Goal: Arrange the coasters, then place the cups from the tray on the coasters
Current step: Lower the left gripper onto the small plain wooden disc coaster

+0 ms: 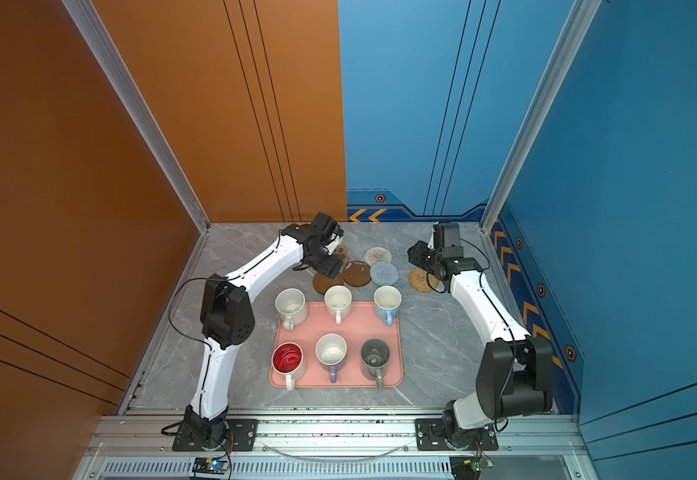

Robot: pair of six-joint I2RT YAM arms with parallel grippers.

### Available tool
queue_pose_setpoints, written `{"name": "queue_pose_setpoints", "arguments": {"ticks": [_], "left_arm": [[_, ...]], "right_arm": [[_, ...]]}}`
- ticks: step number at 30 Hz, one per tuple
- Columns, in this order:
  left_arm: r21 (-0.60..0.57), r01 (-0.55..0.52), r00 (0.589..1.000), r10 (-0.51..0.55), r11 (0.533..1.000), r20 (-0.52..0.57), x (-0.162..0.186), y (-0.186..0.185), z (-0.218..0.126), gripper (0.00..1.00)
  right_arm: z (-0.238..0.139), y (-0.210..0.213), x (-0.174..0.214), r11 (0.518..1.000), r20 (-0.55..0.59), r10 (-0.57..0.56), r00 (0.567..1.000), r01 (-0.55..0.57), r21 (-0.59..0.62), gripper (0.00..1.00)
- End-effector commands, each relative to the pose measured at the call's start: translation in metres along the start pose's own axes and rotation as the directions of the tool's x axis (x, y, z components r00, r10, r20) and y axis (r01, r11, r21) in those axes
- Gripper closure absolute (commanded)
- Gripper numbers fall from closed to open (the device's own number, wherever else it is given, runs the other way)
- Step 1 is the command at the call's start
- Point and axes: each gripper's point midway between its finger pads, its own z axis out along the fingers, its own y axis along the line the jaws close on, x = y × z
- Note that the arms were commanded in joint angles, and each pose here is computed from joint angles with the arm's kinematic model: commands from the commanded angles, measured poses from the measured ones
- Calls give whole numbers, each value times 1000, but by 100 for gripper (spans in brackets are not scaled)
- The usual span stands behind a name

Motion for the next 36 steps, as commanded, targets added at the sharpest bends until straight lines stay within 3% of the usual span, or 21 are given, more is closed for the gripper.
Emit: {"name": "queue_pose_setpoints", "arguments": {"ticks": [1, 6, 16, 36], "left_arm": [[32, 5, 998, -3, 999, -68, 10, -10, -2, 10], [61, 18, 994, -11, 998, -113, 20, -21, 16, 7], [10, 19, 989, -17, 1000, -146, 21, -23, 46, 6], [-79, 38, 973, -55, 996, -225, 43, -3, 86, 8]], "right_arm": [[-9, 9, -4, 999, 39, 11, 999, -9, -43, 58], [-7, 6, 4, 998, 31, 25, 999, -23, -50, 57], [-3, -1, 16, 998, 2, 33, 999, -33, -49, 56], [-1, -5, 21, 998, -12, 48, 999, -49, -50, 56]]}}
